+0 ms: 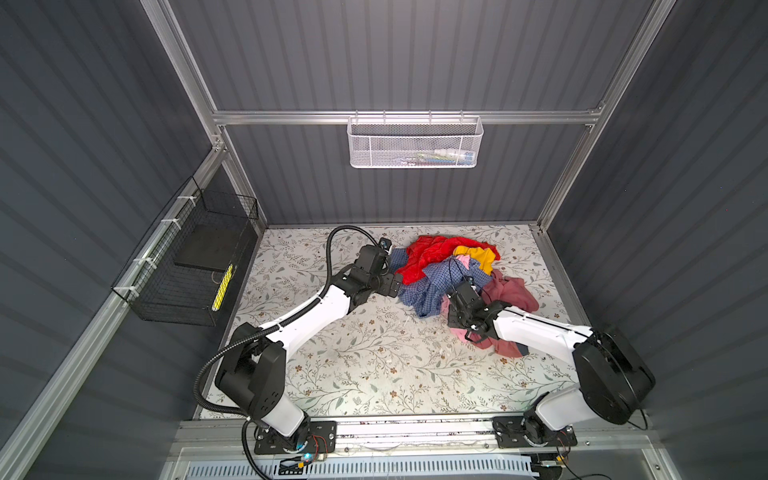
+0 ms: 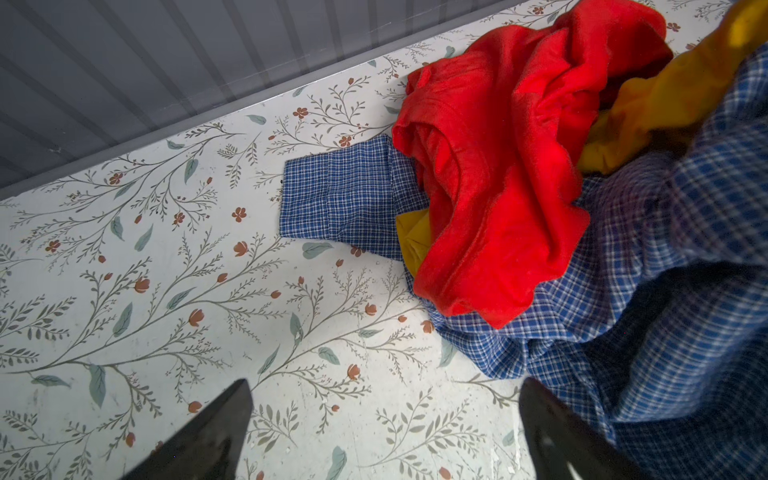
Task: Pick out a specific cloth from the pile
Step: 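Lower the right gripper onto the light pink shirt and grasp it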
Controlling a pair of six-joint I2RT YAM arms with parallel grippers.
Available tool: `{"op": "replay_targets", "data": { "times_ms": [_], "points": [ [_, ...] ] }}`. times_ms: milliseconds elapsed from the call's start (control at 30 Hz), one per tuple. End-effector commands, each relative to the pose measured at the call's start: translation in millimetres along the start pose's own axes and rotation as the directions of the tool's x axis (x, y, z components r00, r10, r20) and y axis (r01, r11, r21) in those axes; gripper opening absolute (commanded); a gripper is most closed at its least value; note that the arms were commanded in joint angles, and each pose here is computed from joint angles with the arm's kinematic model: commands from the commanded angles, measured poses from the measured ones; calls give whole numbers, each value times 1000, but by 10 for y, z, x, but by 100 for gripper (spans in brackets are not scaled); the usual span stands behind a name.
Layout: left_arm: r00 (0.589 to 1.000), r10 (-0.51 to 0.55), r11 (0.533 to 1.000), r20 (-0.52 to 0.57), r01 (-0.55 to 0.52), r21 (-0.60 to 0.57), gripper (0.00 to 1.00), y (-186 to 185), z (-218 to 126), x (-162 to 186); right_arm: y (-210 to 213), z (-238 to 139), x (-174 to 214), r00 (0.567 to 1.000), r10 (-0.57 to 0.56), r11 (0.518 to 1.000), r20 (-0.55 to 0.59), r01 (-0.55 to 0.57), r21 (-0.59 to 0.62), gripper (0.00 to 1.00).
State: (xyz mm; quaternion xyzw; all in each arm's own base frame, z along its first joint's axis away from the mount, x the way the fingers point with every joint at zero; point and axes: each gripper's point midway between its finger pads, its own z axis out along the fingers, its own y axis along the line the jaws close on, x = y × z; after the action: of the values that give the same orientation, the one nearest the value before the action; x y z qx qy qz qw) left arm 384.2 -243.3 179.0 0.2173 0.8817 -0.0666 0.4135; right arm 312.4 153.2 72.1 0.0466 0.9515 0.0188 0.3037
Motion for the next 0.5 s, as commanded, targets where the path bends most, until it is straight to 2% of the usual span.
{"op": "replay_targets", "data": {
  "times_ms": [0, 233, 467],
  "points": [
    [1000, -5, 1000, 23, 6, -12, 100, 28, -84, -43, -75, -183, -123, 998, 29, 1000, 54, -29, 6, 0],
    [1000, -6, 1000, 26, 6, -11, 100, 24, -80, -46, -198, -672, -399, 986, 67, 998, 153, -67, -3, 0],
    [1000, -6, 1000, 31, 6, -5, 100, 14, -84, -73, -342, -1304, -759, 950, 92, 996, 297, -86, -34, 0]
  ]
}}
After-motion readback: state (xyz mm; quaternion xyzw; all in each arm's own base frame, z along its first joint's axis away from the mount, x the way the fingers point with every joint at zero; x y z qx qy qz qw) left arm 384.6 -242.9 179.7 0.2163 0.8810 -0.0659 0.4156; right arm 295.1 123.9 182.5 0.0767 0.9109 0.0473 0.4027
